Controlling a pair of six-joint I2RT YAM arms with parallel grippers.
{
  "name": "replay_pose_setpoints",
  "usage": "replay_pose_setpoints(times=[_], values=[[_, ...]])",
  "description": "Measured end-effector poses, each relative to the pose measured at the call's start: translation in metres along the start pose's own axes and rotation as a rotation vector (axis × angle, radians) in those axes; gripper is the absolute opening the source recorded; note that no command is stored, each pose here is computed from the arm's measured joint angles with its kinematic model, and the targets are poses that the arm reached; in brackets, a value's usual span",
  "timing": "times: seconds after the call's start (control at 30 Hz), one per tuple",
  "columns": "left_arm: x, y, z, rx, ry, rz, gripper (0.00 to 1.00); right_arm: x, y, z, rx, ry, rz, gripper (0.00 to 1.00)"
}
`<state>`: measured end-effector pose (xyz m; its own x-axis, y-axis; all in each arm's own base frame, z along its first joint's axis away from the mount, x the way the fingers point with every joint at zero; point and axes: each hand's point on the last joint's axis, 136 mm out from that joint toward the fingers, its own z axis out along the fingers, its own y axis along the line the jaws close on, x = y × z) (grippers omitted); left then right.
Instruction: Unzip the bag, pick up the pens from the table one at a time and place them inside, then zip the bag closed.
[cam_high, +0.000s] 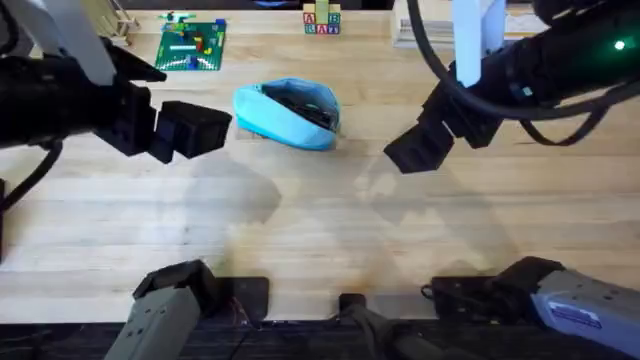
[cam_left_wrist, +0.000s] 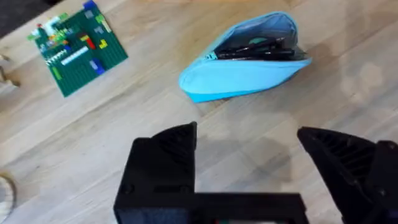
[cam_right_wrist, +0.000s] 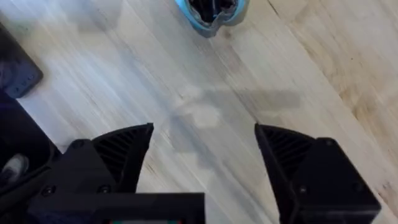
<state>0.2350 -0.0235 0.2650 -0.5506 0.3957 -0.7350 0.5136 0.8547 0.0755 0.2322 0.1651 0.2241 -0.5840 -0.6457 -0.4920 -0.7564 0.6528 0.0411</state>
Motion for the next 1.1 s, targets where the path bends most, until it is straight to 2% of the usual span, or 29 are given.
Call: replay_pose_setpoints(times=[0.23,1.1], values=[[-0.002,-0.004,-0.013,-0.045,-0.026,0.024,0.995,0.000,0.000,0.000,0.000,0.000,0.000,0.998],[0.003,-0.006,-0.013,-0.037,-0.008,0.001,0.995,0.000,0.000,0.000,0.000,0.000,0.000,0.998]])
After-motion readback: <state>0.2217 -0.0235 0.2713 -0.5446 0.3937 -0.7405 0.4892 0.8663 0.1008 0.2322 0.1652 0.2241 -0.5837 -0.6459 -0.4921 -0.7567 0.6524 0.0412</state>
